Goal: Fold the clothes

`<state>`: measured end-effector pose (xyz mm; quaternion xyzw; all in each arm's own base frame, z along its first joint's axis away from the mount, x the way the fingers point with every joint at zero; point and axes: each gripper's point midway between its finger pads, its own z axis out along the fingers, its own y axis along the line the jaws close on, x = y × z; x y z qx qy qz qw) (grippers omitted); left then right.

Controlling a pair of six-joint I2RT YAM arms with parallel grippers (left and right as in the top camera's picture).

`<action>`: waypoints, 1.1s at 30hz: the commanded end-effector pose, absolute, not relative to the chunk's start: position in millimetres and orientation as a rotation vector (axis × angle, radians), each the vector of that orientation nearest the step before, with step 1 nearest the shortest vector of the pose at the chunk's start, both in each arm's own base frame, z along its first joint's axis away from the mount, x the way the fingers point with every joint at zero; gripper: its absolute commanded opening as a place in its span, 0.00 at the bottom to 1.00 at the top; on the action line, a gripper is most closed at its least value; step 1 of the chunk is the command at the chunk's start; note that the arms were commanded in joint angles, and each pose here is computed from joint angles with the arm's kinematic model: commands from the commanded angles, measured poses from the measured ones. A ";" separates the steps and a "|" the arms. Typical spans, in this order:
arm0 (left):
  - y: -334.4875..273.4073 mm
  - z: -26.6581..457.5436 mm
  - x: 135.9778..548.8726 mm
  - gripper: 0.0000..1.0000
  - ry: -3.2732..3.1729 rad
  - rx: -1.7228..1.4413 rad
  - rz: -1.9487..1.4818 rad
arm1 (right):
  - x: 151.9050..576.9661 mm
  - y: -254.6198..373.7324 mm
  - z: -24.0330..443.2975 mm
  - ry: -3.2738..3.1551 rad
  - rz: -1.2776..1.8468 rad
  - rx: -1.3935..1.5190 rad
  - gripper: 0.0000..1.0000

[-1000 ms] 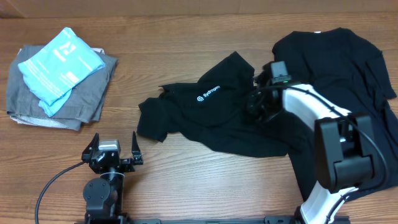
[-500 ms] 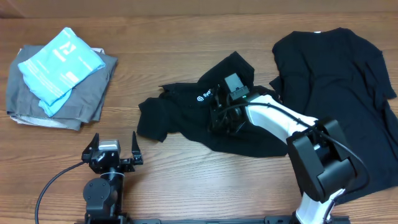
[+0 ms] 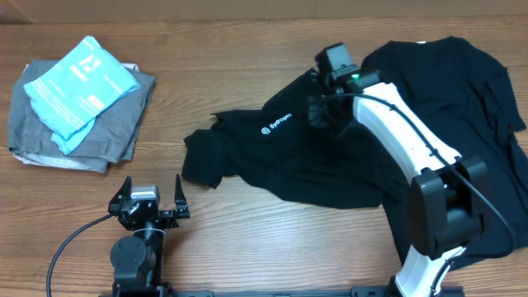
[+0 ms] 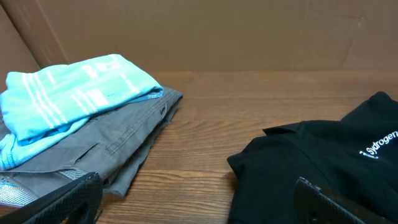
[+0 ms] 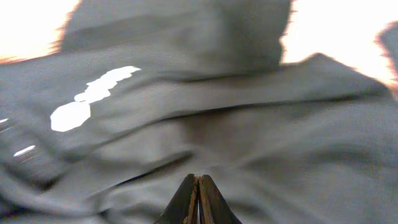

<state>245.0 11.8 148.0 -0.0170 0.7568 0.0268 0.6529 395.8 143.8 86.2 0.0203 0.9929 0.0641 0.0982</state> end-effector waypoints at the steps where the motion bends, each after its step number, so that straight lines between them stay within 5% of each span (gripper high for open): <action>1: 13.7 146.6 245.0 1.00 1.718 -0.030 0.084 | 394.0 109.8 68.5 2.933 -0.020 0.177 0.06; 16: 13.7 146.6 245.0 1.00 1.718 -0.030 0.084 | 382.3 131.7 -5.0 2.885 0.265 0.229 0.10; 27: 13.7 146.6 245.0 1.00 1.718 -0.030 0.084 | 352.0 219.2 -18.9 2.846 0.385 -0.497 0.10; 33: 13.7 146.6 245.0 1.00 1.718 -0.030 0.084 | 356.9 244.6 3.7 2.793 0.397 -0.615 0.20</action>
